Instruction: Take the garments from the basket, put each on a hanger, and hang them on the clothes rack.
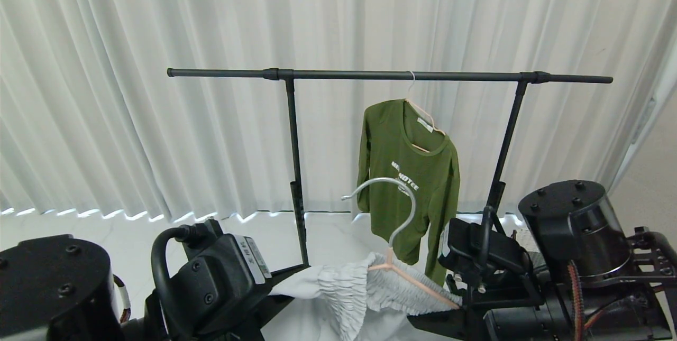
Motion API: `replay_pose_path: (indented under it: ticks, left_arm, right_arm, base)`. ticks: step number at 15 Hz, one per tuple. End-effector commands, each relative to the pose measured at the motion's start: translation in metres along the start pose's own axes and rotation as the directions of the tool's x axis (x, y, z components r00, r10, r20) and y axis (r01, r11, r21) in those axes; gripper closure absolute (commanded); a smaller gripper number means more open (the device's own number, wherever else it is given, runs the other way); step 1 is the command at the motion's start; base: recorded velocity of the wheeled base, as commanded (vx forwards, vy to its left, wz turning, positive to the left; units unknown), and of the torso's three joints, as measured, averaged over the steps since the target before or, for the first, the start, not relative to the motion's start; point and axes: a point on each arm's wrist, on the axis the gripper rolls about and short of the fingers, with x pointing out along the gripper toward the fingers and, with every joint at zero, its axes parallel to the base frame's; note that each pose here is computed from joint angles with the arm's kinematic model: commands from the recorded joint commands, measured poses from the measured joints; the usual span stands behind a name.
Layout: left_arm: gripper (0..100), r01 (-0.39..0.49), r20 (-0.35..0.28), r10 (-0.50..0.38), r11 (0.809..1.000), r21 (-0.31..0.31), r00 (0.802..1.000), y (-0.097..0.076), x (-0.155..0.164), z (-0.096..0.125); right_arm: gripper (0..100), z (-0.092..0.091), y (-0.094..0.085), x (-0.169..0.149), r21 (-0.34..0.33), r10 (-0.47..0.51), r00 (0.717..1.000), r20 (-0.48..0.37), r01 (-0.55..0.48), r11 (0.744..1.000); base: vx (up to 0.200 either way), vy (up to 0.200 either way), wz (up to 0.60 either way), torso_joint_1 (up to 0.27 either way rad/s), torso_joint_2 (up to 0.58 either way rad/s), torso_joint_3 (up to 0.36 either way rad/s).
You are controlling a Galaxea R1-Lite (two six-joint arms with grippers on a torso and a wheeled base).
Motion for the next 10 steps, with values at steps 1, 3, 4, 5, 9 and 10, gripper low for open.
replay_pose_path:
  ticks: [1,3,4,5,9,10]
  left_arm:
    - [100,0.001,0.000,-0.001,1.000,0.001,1.000,0.000,0.000,0.000]
    - [0,0.000,-0.002,0.000,1.000,0.002,1.000,0.000,0.000,0.000]
    - [0,0.001,-0.003,-0.001,1.000,0.002,1.000,0.000,0.000,-0.001]
    - [0,-0.001,-0.002,0.001,1.000,0.000,1.000,0.000,0.000,0.000]
    - [0,-0.011,-0.004,0.011,1.000,-0.004,1.000,0.002,-0.001,-0.001]
    - [0,-0.021,-0.006,0.021,1.000,-0.008,1.000,0.004,-0.001,-0.002]
  right_arm:
    - [100,0.002,0.000,-0.001,-0.009,-0.002,1.000,0.021,0.003,1.000]
    - [100,0.005,0.000,-0.001,-0.021,-0.006,0.999,0.050,0.007,1.000]
    - [100,0.007,-0.001,-0.001,-0.025,-0.013,0.998,0.058,0.015,1.000]
    - [100,0.012,-0.001,-0.004,-0.028,-0.030,0.997,0.073,0.032,0.999]
    - [100,0.017,-0.010,-0.017,-0.008,-0.122,0.987,0.107,0.123,0.992]
    - [100,0.017,-0.014,-0.020,0.003,-0.142,0.983,0.113,0.143,0.990]
  base:
    - [0.000,0.000,0.00,0.000,0.00,0.000]
    - [0.000,0.000,0.00,0.000,0.00,0.000]
    - [0.000,0.000,0.00,0.000,0.00,0.000]
    - [0.000,0.000,0.00,0.000,0.00,0.000]
    - [0.000,0.000,0.00,0.000,0.00,0.000]
    - [0.000,0.000,0.00,0.000,0.00,0.000]
